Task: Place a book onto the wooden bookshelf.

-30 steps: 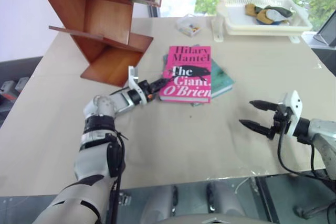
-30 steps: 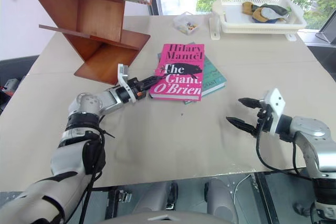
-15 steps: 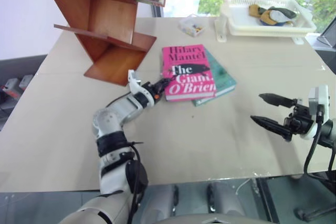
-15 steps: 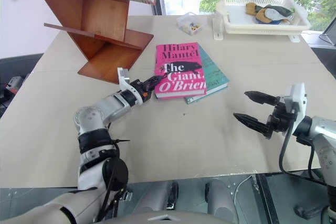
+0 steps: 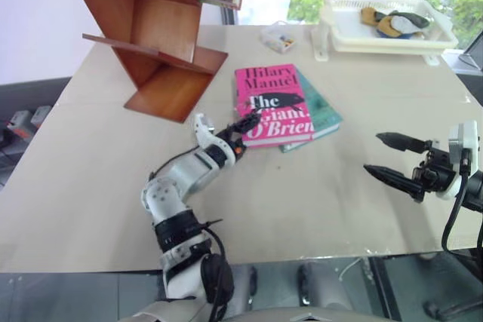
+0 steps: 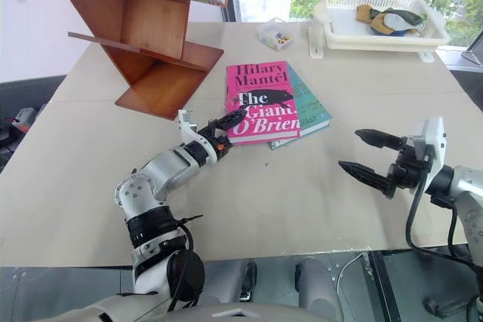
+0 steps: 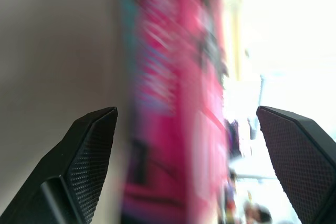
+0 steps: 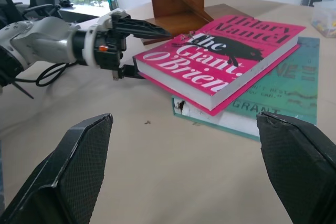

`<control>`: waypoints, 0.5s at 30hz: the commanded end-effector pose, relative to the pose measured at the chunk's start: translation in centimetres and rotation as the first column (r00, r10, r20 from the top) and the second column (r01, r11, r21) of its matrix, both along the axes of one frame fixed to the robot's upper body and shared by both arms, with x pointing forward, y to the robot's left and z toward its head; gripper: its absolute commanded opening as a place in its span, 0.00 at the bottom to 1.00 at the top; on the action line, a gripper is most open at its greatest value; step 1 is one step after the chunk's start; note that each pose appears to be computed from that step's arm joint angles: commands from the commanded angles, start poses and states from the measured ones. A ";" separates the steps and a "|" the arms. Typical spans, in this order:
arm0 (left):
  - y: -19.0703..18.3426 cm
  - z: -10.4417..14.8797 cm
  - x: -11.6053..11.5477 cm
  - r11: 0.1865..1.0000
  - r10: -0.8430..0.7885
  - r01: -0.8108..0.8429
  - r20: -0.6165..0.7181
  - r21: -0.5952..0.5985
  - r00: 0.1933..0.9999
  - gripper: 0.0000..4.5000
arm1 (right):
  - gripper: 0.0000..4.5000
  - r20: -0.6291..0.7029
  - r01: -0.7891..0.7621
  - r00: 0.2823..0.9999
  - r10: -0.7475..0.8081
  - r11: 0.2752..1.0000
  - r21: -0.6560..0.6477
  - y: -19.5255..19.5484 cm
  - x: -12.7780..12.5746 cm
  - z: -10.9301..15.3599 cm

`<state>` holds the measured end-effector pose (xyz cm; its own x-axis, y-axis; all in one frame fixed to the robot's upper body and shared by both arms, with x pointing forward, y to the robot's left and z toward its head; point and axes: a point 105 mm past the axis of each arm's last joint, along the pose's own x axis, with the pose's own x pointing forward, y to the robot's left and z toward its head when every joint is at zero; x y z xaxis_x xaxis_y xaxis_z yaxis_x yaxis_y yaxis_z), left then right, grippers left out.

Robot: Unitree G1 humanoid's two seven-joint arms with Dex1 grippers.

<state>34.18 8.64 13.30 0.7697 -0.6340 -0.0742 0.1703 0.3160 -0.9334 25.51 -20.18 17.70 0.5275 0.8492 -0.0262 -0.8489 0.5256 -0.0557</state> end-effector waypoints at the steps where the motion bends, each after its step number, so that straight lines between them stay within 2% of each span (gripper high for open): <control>1: -1.3 0.9 -1.6 0.994 -0.108 0.108 0.065 -0.002 0.992 0.99 | 1.00 0.041 0.000 0.999 0.001 1.000 -0.011 0.0 -0.2 1.1; 5: -2.0 0.8 -2.9 0.982 -0.189 0.190 0.076 -0.005 0.979 0.99 | 1.00 0.041 0.006 0.999 -0.006 1.000 -0.007 0.1 -0.2 1.0; 9: -0.6 0.7 -3.5 0.974 -0.225 0.224 0.089 0.014 0.970 0.99 | 1.00 0.038 0.010 0.999 -0.010 1.000 -0.008 0.2 -0.2 0.8; 15: 2.8 0.4 -2.7 0.972 -0.235 0.232 0.095 0.049 0.967 0.99 | 1.00 0.035 0.011 0.999 -0.010 1.000 -0.008 0.5 -0.1 0.7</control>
